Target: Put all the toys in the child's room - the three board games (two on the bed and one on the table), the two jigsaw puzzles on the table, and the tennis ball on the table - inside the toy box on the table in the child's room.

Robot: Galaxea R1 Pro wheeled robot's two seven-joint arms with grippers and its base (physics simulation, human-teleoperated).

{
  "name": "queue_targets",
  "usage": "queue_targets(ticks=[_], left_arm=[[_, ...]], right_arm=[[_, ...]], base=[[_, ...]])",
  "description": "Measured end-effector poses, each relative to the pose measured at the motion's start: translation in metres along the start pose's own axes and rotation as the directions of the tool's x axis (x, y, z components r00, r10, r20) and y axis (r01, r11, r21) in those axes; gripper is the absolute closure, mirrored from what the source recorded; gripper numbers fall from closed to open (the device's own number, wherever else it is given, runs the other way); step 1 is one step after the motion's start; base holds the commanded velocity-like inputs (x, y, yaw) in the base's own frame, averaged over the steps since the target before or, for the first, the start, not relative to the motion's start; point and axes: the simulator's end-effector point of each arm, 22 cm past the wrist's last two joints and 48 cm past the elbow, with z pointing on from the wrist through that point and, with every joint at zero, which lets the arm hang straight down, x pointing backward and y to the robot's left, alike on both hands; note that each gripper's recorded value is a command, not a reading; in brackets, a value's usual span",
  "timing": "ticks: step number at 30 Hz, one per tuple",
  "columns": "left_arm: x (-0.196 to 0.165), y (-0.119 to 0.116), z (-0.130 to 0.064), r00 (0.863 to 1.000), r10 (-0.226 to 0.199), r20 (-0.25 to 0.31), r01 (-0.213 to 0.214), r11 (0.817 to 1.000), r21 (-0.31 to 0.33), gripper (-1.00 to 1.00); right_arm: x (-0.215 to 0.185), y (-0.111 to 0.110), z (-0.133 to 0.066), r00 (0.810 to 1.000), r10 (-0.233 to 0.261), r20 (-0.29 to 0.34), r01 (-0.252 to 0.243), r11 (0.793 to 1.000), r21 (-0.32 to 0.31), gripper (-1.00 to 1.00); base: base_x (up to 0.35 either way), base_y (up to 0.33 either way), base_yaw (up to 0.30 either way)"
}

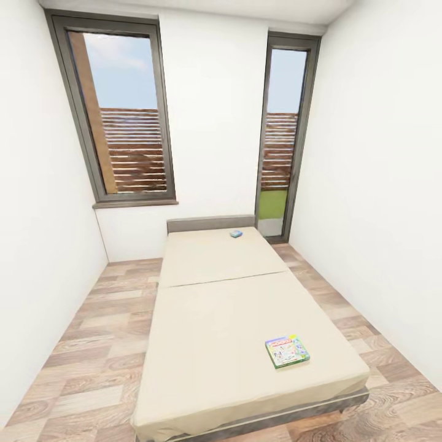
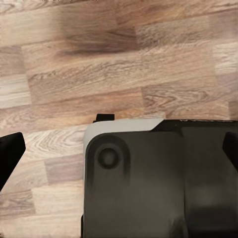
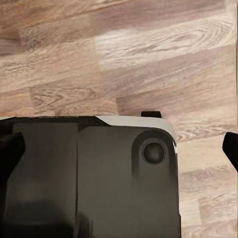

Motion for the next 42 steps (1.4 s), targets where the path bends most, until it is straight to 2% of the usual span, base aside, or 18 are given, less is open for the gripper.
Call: queue_targets(ticks=[7,26,29,34,42], left_arm=[[0.002,0.0,-0.006,1.0,0.004,-0.003,-0.004,1.0,0.001,-1.0],[0.005,0.0,-0.019,1.0,0.006,-0.003,-0.006,1.0,0.001,-1.0],[0.004,0.0,-0.019,1.0,0.005,-0.001,-0.005,1.0,0.002,-1.0],[-0.001,-0.001,-0.019,1.0,0.005,0.024,-0.005,1.0,0.002,-1.0],[-0.004,-0.001,-0.019,0.999,0.005,0.034,-0.005,1.0,0.002,-1.0]], right_arm=[[-0.005,0.004,-0.006,1.0,0.004,0.03,-0.003,1.0,-0.004,-1.0],[-0.002,0.001,-0.019,1.0,0.007,0.026,-0.007,1.0,0.002,-1.0],[-0.002,-0.004,-0.019,0.999,0.021,0.026,-0.021,1.0,0.011,-1.0],[-0.002,-0.018,-0.019,0.995,0.097,0.03,-0.098,0.994,0.045,-1.0],[-0.002,-0.026,-0.02,0.99,0.138,0.033,-0.14,0.988,0.065,-1.0]], base=[[0.0,0.0,0.0],[0.0,0.0,0.0],[0.0,0.0,0.0],[0.0,0.0,0.0],[0.0,0.0,0.0]])
